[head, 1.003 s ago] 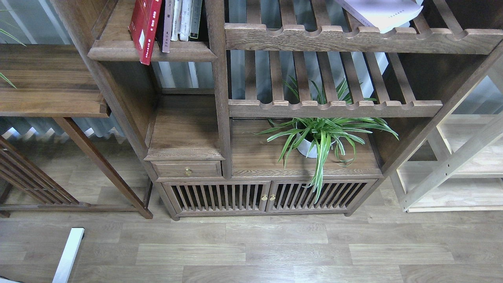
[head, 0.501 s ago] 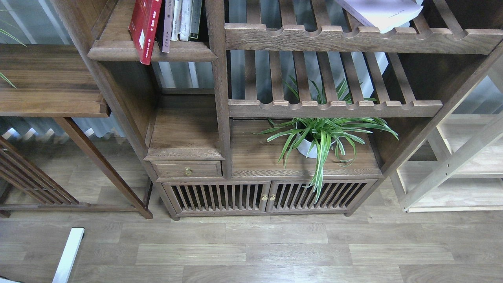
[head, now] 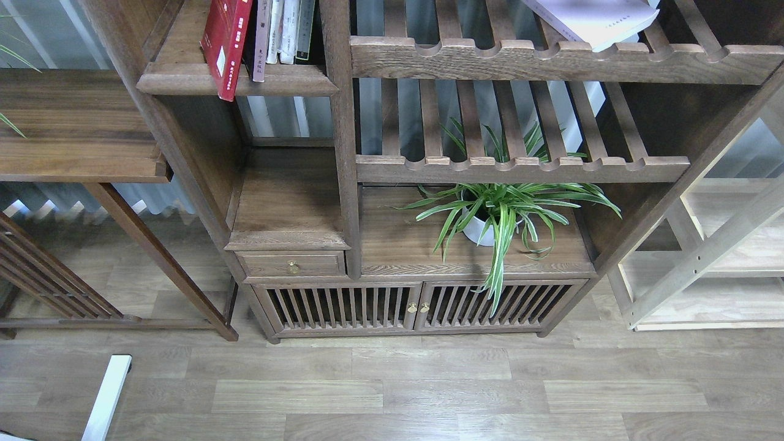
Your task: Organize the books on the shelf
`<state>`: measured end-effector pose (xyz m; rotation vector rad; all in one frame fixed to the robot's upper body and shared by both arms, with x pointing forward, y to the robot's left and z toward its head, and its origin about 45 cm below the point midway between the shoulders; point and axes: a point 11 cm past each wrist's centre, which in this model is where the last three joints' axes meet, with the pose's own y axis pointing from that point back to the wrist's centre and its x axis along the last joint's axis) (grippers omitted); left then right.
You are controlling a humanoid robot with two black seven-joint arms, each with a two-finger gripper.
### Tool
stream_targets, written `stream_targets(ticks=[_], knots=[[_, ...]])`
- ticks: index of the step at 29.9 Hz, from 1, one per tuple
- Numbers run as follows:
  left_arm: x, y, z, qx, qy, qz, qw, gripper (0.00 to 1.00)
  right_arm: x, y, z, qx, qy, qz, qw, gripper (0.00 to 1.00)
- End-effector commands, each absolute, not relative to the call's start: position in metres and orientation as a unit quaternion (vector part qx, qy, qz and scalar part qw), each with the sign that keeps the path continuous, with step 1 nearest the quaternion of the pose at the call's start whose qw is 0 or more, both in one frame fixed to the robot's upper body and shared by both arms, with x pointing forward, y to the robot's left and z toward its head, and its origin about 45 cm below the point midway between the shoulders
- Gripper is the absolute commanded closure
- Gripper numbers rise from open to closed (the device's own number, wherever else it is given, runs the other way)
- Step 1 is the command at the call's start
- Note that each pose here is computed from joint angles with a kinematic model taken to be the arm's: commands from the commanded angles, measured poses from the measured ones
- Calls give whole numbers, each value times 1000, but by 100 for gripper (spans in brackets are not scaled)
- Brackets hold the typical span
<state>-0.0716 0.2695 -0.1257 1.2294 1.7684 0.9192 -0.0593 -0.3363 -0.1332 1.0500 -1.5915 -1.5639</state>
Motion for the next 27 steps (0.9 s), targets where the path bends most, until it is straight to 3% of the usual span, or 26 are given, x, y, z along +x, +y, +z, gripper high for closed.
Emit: stream_targets(ticks=[1, 27], knots=[[-72, 269, -126, 484, 696, 361, 390, 1, -59, -336, -133, 401, -609, -599, 331, 0], [-72, 270, -126, 483, 696, 362, 389, 1, -60, -337, -133, 401, -609, -598, 332, 0]])
